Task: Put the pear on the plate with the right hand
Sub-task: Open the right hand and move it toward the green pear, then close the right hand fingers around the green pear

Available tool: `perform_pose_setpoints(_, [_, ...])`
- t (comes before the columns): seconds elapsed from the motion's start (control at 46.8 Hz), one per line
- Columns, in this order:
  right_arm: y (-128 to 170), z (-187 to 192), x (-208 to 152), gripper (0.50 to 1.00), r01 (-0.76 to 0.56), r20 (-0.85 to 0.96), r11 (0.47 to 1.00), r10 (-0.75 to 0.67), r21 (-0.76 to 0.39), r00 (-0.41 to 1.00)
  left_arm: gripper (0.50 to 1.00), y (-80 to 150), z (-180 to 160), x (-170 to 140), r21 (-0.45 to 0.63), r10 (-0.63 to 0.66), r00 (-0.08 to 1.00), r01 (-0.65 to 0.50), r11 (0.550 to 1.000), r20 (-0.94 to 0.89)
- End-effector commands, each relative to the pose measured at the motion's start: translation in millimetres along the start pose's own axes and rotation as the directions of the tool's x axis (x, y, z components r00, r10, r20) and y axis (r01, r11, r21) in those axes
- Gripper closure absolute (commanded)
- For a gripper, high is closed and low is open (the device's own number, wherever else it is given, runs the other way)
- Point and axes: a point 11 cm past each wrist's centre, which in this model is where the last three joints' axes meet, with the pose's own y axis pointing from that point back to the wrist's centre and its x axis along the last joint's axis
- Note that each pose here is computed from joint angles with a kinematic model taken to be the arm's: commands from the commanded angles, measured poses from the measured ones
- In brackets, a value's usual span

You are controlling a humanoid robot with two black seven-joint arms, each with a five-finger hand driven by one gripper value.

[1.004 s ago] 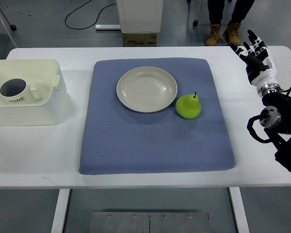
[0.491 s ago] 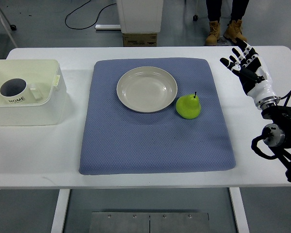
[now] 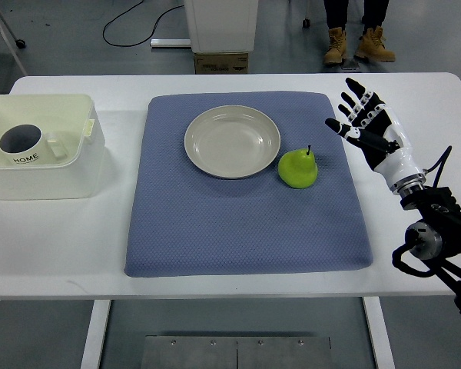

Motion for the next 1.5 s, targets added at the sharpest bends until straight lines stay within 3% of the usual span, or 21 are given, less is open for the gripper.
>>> perform_pose_setpoints(0.0, [3.0,4.9,-4.0,0.500,0.016,-0.005,1.000,-0.017,-0.014,1.000,0.500,0.0,-0.1,-0.1,0.001,-0.001,1.000,0.001,1.000,0.000])
perform_pose_setpoints(0.662, [16.4,42.1,3.7,0.500,-0.054,-0.130,0.992,0.039,-0.113,0.991,0.500,0.0,-0.1,0.0,0.001,0.001,1.000,-0.001,1.000,0.000])
perform_pose_setpoints(1.218, [22.8,63.0,-17.4,0.500,-0.003,-0.118,0.986,-0.017,-0.166,0.993,0.500,0.0,0.1,-0.1,0.000,-0.001,1.000,0.001,1.000,0.000])
perform_pose_setpoints(1.474, [22.2,68.6,-17.6,0.504,-0.039,-0.149,0.985,0.014,-0.168,0.989,0.500,0.0,0.1,-0.1,0.000,-0.001,1.000,0.001,1.000,0.000])
